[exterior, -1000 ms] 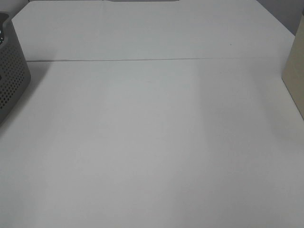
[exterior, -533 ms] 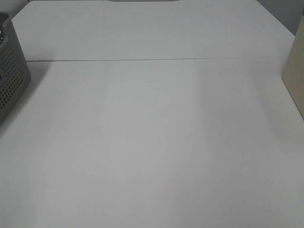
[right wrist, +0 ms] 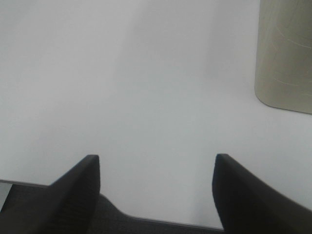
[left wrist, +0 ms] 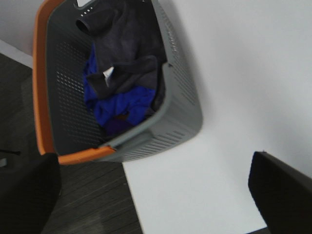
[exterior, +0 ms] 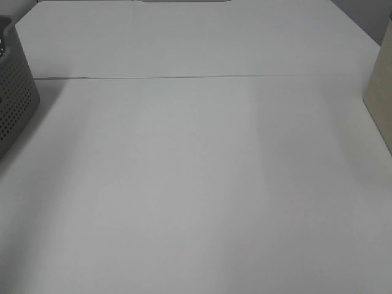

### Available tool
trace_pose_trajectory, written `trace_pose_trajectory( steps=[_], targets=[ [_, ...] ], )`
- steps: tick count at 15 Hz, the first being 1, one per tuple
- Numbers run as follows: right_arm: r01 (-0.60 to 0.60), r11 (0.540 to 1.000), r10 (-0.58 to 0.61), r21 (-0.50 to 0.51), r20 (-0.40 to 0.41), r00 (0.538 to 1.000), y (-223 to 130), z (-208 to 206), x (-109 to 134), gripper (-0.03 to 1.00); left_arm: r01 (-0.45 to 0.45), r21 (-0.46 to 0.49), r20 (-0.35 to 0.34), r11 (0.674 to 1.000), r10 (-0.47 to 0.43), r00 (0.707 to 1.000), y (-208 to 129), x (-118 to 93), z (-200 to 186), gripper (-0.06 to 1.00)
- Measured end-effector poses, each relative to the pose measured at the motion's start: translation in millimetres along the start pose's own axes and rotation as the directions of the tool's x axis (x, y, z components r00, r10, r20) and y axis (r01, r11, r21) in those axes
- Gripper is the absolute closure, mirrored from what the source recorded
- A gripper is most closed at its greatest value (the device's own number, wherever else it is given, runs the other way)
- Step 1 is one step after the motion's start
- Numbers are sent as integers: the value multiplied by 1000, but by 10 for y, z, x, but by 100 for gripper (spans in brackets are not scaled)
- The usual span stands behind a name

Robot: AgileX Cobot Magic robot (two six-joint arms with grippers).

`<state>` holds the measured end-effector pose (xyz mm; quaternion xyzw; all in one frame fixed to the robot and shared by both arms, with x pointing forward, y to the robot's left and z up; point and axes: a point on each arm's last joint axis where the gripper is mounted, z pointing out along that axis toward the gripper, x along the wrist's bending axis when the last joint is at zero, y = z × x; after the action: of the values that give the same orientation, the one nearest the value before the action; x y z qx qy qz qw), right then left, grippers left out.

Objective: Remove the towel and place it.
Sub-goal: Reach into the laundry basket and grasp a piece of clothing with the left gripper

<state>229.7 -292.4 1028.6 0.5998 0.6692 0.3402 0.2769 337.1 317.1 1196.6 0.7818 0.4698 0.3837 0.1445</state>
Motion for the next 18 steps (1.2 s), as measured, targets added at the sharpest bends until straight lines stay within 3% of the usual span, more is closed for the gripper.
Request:
trace_pose_trajectory(
  steps=[1,2,3,6,7,10,13,16,18],
  targets=[
    [0,1000,0,0,0,1000,0,0,0,32,-80,39,-7,996,80,997,197,167,127,-5],
    [0,1000,0,0,0,1000,0,0,0,32,-230,118,-18,966,234,972,526,461,418,-5],
    [0,1000,0,0,0,1000,0,0,0,32,-265,145,-19,953,270,963,602,535,518,-5],
    [0,1000,0,0,0,1000,0,0,0,32,-418,309,20,854,434,901,926,927,1253,-5],
    [0,1000,0,0,0,1000,0,0,0,32,-437,339,50,833,449,892,940,1038,1479,-5],
    [0,1000,0,0,0,1000,0,0,0,32,-492,436,223,753,439,870,658,1260,2300,-3],
    [0,1000,0,0,0,1000,0,0,0,32,-566,445,360,694,441,822,427,1235,3026,-3],
    [0,1000,0,0,0,1000,0,0,0,32,-594,428,434,682,421,796,295,1157,3711,-3],
    [0,1000,0,0,0,1000,0,0,0,32,-598,423,446,681,418,792,274,1156,3931,-3]
  ],
)
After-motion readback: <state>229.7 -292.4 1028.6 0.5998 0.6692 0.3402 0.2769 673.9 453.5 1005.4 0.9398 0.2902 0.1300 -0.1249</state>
